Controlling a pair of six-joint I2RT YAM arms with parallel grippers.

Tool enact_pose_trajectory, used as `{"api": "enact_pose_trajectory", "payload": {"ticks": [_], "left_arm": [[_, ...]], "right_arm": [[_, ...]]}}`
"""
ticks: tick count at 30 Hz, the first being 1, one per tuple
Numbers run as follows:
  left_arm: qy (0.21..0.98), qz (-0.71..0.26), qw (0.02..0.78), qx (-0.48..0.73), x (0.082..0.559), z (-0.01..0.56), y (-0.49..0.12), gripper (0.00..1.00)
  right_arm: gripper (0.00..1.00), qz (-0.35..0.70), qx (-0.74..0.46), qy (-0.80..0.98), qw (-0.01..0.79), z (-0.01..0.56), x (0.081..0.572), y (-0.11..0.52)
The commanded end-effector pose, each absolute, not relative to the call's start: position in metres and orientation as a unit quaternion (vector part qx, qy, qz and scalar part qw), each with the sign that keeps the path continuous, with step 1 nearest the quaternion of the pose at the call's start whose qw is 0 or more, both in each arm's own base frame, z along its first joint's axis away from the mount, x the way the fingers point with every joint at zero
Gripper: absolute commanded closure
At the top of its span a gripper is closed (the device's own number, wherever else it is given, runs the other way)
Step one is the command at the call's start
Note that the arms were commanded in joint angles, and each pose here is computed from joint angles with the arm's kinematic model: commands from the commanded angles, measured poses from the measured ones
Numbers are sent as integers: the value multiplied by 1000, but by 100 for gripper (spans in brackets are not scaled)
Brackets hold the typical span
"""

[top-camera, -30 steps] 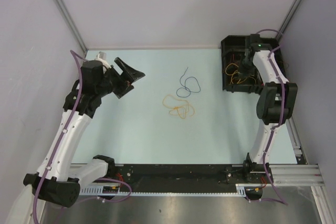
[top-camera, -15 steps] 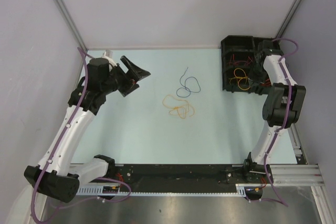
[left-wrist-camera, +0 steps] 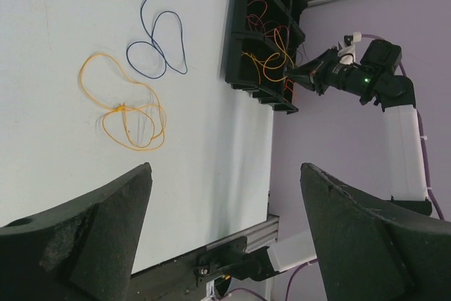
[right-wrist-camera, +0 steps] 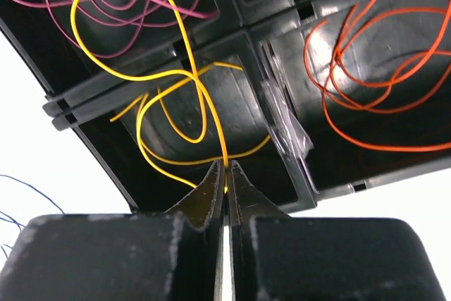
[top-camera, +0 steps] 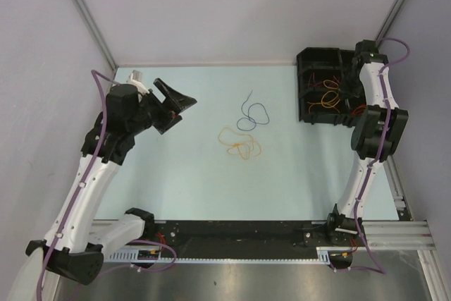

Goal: Untangle the cables

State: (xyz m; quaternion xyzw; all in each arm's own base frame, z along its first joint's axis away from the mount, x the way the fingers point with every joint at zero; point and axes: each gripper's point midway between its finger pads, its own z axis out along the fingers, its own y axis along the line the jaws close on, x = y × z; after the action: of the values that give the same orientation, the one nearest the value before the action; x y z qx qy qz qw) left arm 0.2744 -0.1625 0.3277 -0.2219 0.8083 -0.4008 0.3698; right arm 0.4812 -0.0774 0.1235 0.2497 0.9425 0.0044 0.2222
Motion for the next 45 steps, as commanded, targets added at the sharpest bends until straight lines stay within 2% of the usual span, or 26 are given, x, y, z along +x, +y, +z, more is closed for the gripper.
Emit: {"api": "enact_pose_trajectory", "payload": {"ticks": [1,14,17,18,19,24,30,37,45], "left_arm": [[803,-401,375,-231,264,334,-158,9],[799,-401,381,-237,253,336,-153,9],[800,-402,380,-234,253,335,-154,9],[801,-401,379,-234,253,334,-154,9],[800,-403,380,-232,253,335,-155,9],[800,-404,380,-229,257,335,-157,9],[802,-403,379,-225,263,329,-160,9],[821,-371,385,-202,280,311,-160,9],[858,-333,367,-137,303,282,-183,10]], "right_arm": [[98,13,257,941,220,123,490,-76],[99,6,255,956,146,68,452,-71],[91,20,253,958,137,61,453,-68],[77,20,254,957,135,60,454,-70],[72,22,254,958,133,61,454,-68],[52,25,254,952,171,96,470,-75],[45,37,250,948,195,138,471,-71],[43,54,254,946,194,159,450,-58],[40,94,227,936,251,191,467,-15]]}}
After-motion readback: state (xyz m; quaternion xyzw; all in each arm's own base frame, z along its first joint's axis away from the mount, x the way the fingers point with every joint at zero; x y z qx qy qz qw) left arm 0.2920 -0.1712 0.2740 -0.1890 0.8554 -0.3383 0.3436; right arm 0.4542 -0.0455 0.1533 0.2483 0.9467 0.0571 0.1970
